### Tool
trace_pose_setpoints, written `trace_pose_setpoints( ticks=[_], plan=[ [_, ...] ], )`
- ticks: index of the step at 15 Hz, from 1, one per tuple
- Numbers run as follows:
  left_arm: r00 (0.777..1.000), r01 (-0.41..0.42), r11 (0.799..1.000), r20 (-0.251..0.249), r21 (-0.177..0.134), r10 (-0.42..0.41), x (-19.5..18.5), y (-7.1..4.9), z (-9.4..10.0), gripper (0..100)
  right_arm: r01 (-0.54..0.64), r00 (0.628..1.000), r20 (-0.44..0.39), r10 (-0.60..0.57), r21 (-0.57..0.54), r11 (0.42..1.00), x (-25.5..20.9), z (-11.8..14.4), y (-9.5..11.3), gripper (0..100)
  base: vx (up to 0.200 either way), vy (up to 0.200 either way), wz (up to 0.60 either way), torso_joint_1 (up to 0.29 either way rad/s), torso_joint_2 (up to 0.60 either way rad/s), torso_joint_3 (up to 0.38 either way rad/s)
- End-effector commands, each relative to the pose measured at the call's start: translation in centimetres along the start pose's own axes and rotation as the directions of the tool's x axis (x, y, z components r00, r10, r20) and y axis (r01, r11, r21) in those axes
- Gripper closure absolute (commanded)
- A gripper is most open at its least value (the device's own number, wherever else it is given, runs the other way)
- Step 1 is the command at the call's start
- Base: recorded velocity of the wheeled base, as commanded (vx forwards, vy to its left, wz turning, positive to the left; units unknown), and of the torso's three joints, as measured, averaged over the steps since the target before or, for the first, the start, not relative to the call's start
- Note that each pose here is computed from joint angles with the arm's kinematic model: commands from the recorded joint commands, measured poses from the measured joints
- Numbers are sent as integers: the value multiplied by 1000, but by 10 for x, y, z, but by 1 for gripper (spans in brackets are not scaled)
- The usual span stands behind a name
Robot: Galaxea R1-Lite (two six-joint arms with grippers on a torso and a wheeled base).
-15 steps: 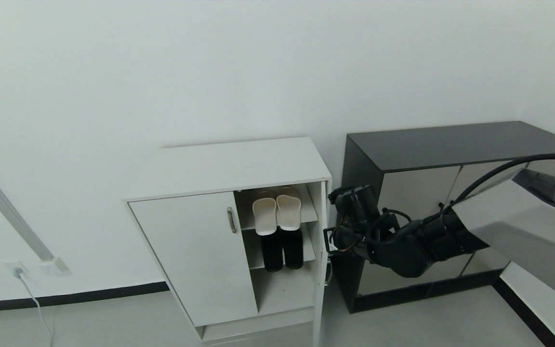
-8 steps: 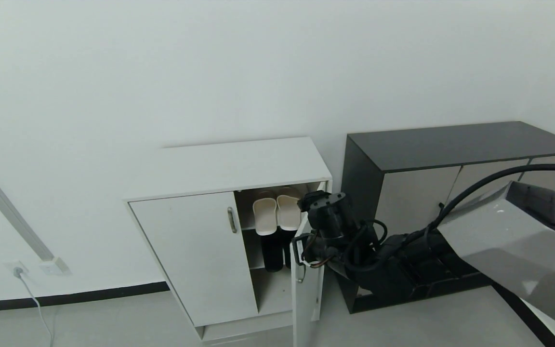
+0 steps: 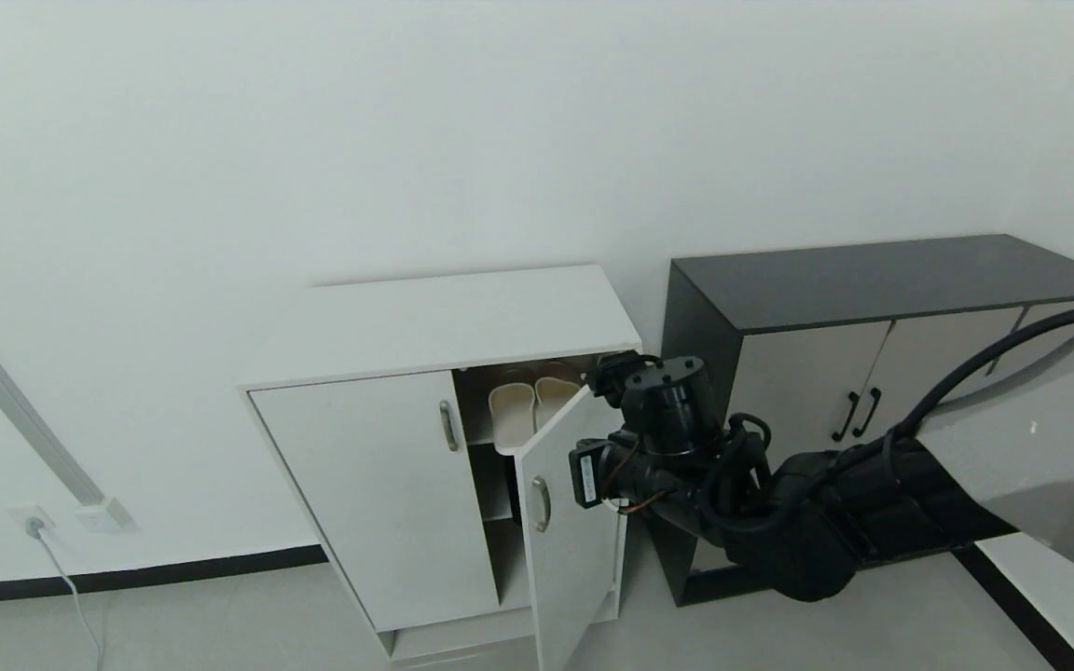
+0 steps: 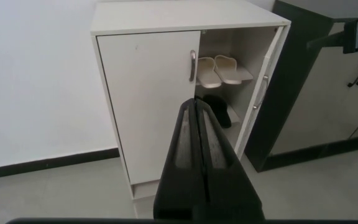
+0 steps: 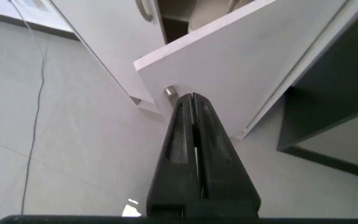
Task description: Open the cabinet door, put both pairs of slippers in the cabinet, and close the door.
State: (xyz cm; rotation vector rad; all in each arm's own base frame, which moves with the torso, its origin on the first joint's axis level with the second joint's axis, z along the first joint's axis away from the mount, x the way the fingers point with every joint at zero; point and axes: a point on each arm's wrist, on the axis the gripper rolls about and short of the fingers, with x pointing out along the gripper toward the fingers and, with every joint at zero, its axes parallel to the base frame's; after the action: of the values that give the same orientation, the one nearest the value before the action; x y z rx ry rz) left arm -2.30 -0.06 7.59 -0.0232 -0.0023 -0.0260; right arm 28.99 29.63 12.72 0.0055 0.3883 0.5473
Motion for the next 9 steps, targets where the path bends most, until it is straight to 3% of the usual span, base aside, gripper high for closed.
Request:
trace_pose_setpoints(
  ticks=[1,4,8,9],
  plan=[
    [1000,0,1000,-1,0,0,0,0,0,100,-1,1000,18,1,2,1000,-9,7,-1,100,0,0,0,0,0,0],
    [1000,0,1000,-1,0,0,0,0,0,100,2,1000,3,-2,-1,1000,-9,3,-2,100,0,0,0,0,0,0],
    [1000,0,1000,-1,0,0,0,0,0,100,2,1000,-6,-2,-1,1000,-8,0,-2,100,0,0,600,-1,-1,4],
    [1000,0,1000,-1,0,0,0,0,0,100,5,1000,-9,-5,-1,1000,-8,-1,-4,100,0,0,0,0,0,0]
  ],
)
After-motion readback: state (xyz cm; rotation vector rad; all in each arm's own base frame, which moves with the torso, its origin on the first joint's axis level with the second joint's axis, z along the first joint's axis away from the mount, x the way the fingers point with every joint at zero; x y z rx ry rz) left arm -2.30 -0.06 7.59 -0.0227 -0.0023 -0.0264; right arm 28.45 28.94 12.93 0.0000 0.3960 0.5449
